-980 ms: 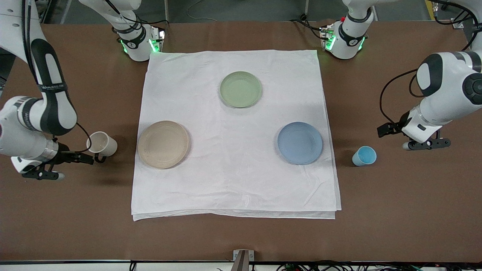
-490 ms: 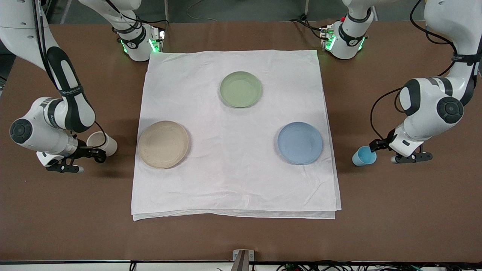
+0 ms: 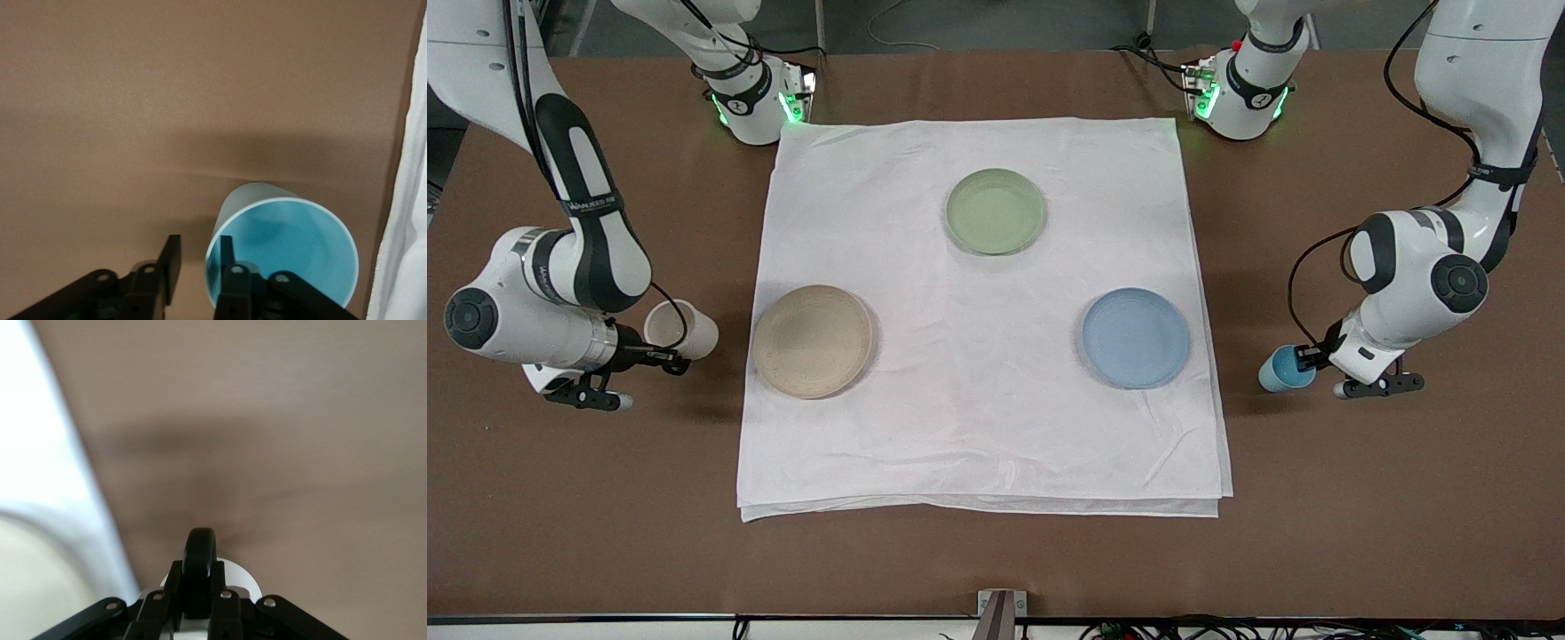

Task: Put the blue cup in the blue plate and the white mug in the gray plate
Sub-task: 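Carry the mug over the beige plate while the left gripper carries the cup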

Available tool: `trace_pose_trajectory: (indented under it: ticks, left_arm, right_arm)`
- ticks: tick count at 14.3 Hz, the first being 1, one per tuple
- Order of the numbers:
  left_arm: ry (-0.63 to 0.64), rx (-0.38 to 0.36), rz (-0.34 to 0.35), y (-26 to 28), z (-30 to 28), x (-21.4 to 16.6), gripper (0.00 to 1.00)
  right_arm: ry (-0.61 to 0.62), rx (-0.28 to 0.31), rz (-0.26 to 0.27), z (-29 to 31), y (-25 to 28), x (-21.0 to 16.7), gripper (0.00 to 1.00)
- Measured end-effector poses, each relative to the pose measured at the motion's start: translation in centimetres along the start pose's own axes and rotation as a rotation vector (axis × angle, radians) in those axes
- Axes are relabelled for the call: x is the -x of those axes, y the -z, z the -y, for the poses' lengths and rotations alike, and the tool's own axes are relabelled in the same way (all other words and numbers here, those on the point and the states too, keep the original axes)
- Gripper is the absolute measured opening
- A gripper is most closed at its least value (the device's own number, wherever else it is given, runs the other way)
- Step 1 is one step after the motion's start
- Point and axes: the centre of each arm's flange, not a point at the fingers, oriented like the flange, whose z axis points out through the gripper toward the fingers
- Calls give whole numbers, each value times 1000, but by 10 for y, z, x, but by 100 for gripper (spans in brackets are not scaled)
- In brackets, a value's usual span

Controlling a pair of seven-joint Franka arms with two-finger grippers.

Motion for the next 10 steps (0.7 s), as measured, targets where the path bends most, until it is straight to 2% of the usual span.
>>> trace_pose_trajectory:
  ticks: [2, 3, 6, 10]
  left_arm:
    - [19, 10, -11, 6, -12, -2, 7]
    - [33, 20, -18, 11, -26, -3, 3]
    - [78, 47, 12, 34, -84, 8, 3]
    - [159, 74, 39, 61, -171, 40, 3]
  right_arm:
    - [-40, -19, 10, 58, 20, 20, 19]
    - [-55, -16, 13, 86, 22, 31, 19]
    - [-71, 4, 26, 148, 8, 61, 19]
    - [-63, 5, -14, 160, -28, 76, 19]
